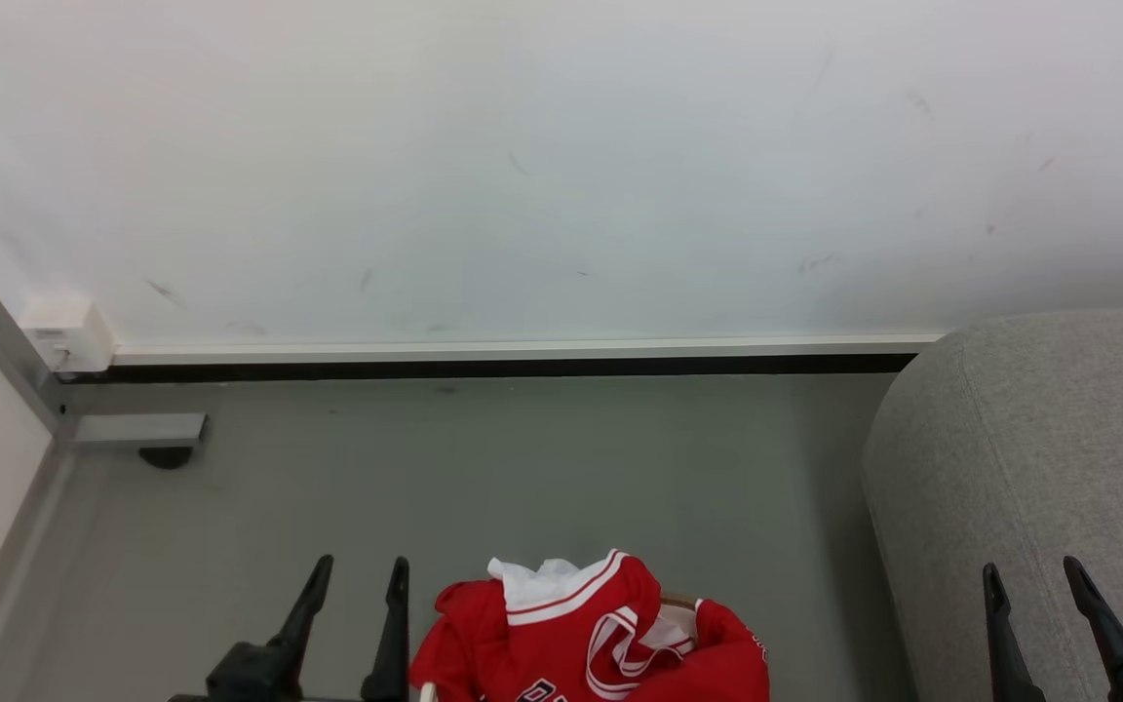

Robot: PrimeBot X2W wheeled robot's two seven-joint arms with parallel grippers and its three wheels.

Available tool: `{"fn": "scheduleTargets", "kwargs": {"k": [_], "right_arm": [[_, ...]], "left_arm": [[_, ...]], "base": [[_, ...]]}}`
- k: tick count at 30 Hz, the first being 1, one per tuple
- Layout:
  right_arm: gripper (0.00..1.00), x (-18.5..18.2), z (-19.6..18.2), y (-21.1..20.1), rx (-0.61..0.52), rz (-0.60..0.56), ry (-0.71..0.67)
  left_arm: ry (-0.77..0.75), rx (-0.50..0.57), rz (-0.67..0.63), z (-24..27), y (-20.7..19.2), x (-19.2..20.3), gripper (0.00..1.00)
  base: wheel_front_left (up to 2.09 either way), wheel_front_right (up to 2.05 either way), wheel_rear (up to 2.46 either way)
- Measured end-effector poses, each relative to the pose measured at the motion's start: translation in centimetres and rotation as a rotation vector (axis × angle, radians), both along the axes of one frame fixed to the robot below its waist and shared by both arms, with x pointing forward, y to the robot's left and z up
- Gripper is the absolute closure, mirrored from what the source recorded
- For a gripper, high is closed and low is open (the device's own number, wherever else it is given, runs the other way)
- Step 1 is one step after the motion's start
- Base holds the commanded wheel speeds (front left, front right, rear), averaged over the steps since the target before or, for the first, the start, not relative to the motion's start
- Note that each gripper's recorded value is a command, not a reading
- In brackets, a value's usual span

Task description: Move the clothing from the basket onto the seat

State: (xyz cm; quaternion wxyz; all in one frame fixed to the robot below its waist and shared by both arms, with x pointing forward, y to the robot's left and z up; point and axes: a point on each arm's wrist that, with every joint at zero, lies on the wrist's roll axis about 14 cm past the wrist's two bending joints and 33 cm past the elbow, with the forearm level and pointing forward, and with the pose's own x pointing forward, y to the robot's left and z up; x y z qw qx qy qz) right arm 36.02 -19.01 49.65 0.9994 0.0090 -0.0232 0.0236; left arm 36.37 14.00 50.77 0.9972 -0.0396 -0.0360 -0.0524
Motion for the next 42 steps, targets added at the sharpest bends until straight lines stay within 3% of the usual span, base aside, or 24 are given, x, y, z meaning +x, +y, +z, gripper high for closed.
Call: {"fn": "scheduleTargets", "kwargs": {"k": [9, 22, 29, 42], "right_arm": [[0.00, -0.2, -0.4, -0.4, -0.040, -0.015, 0.011], [0.00, -0.4, -0.8, -1.1, -0.012, -0.042, 0.023], [0.00, 1.6, -0.1, -1.4, -0.014, -0.049, 0.001], [0.00, 7.3, -1.6, -0.9, -0.026, -0.026, 0.018]], "left_arm": [[-0.010, 0.043, -0.020, -0.1, -0.6, 0.0, 0.00], [0.015, 0.032, -0.064, -0.9, -1.8, 0.7, 0.00], [0.053, 0.010, -0.197, -2.2, -5.4, 2.6, 0.00], [0.364, -0.006, -0.490, -12.6, -13.4, 4.5, 0.00]], "base": [[0.00, 0.00, 0.00], [0.00, 0.00, 0.00], [0.00, 0.00, 0.00], [0.00, 0.00, 0.00]]}}
